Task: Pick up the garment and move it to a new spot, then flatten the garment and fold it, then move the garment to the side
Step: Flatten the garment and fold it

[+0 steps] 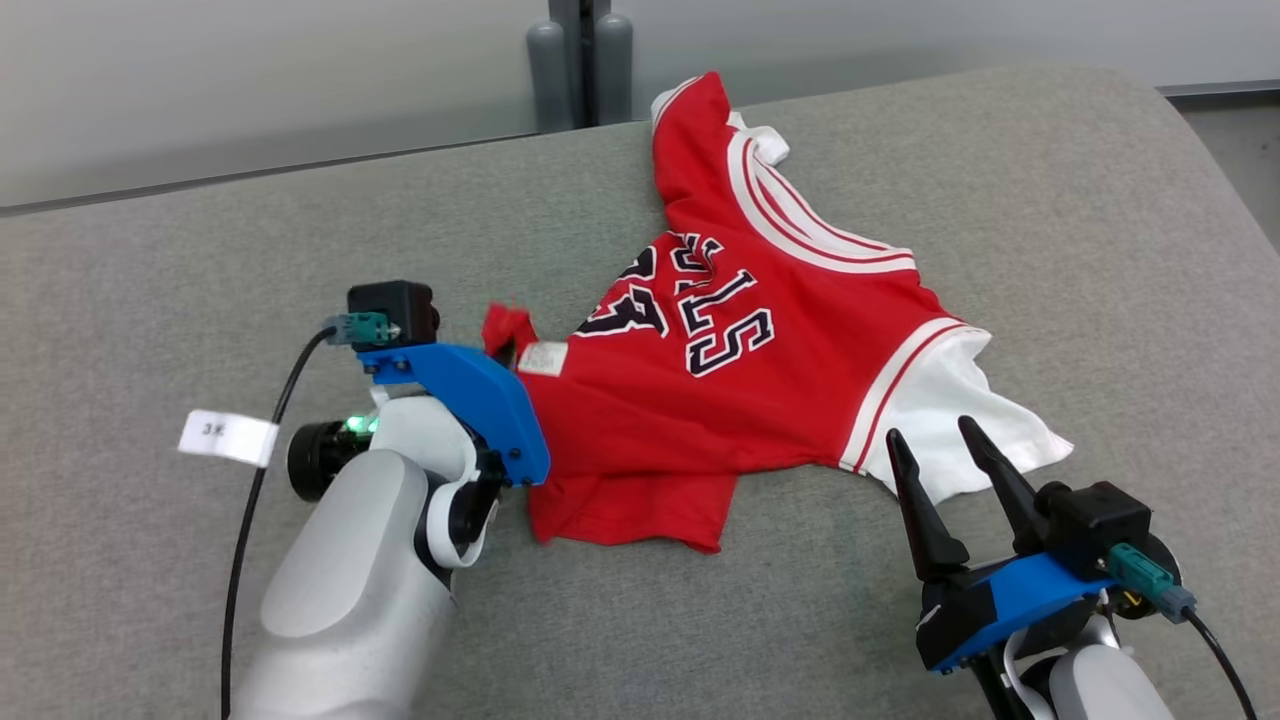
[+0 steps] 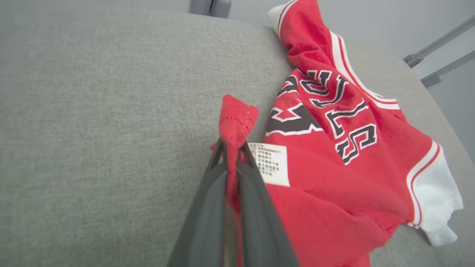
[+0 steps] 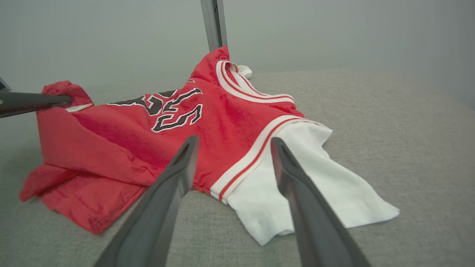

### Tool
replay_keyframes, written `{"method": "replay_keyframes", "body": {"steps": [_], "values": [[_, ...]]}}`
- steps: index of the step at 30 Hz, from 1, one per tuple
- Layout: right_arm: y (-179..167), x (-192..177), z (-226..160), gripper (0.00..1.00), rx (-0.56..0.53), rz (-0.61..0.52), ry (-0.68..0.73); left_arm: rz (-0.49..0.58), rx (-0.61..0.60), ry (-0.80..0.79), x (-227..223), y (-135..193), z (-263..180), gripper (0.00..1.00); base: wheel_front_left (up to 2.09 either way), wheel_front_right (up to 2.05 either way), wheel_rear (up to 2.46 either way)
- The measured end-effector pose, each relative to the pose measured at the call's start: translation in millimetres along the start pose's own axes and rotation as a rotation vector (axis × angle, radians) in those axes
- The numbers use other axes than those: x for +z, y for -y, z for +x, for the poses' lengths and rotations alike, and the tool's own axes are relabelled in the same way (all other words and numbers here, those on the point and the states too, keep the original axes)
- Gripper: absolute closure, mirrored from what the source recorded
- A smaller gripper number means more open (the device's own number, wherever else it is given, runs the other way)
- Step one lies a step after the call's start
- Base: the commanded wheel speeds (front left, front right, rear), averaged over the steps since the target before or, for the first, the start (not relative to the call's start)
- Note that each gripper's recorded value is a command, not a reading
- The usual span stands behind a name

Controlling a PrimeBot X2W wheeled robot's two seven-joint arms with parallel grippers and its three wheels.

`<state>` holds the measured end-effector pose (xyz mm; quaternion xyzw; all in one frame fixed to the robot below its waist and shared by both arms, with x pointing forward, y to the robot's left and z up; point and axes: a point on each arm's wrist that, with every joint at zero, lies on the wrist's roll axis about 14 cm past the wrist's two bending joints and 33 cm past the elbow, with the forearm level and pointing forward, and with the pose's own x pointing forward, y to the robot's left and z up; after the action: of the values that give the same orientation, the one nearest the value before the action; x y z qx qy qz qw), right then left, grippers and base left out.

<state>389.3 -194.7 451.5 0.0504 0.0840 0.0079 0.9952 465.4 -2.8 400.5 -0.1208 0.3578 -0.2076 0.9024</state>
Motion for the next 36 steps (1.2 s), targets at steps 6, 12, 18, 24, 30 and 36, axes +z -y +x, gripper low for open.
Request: {"method": "replay_keyframes", "body": {"steps": [6, 12, 18, 24, 30, 36], "values": [[-11.4, 1.2, 7.8, 0.00, 0.034, 0.009, 0.007, -0.024, -0.016, 0.406, 75.3, -1.5, -26.5, 1.00, 0.00, 0.00, 0.00], [-24.1, 7.7, 17.0, 0.00, 0.071, 0.008, 0.027, 0.006, -0.042, 0.829, 137.6, 3.2, -89.3, 1.00, 0.00, 0.00, 0.00], [-40.6, 8.2, 22.1, 0.00, 0.116, 0.015, 0.029, -0.107, -0.028, 0.723, 55.5, -6.2, -105.7, 1.00, 0.00, 0.00, 0.00], [-56.9, 10.6, 28.7, 0.00, 0.162, 0.020, 0.031, -0.268, 0.078, 0.482, -50.9, -21.5, -109.4, 1.00, 0.00, 0.00, 0.00], [-67.7, 9.8, 34.1, 0.00, 0.191, 0.017, 0.021, -0.428, 0.185, 0.450, -78.4, -44.2, -119.8, 0.00, 0.00, 0.00, 0.00], [-64.9, 16.5, 31.5, 0.00, 0.183, 0.016, 0.039, -0.428, 0.266, 0.549, -59.4, -72.1, -136.2, 0.00, 0.00, 0.00, 0.00]]}}
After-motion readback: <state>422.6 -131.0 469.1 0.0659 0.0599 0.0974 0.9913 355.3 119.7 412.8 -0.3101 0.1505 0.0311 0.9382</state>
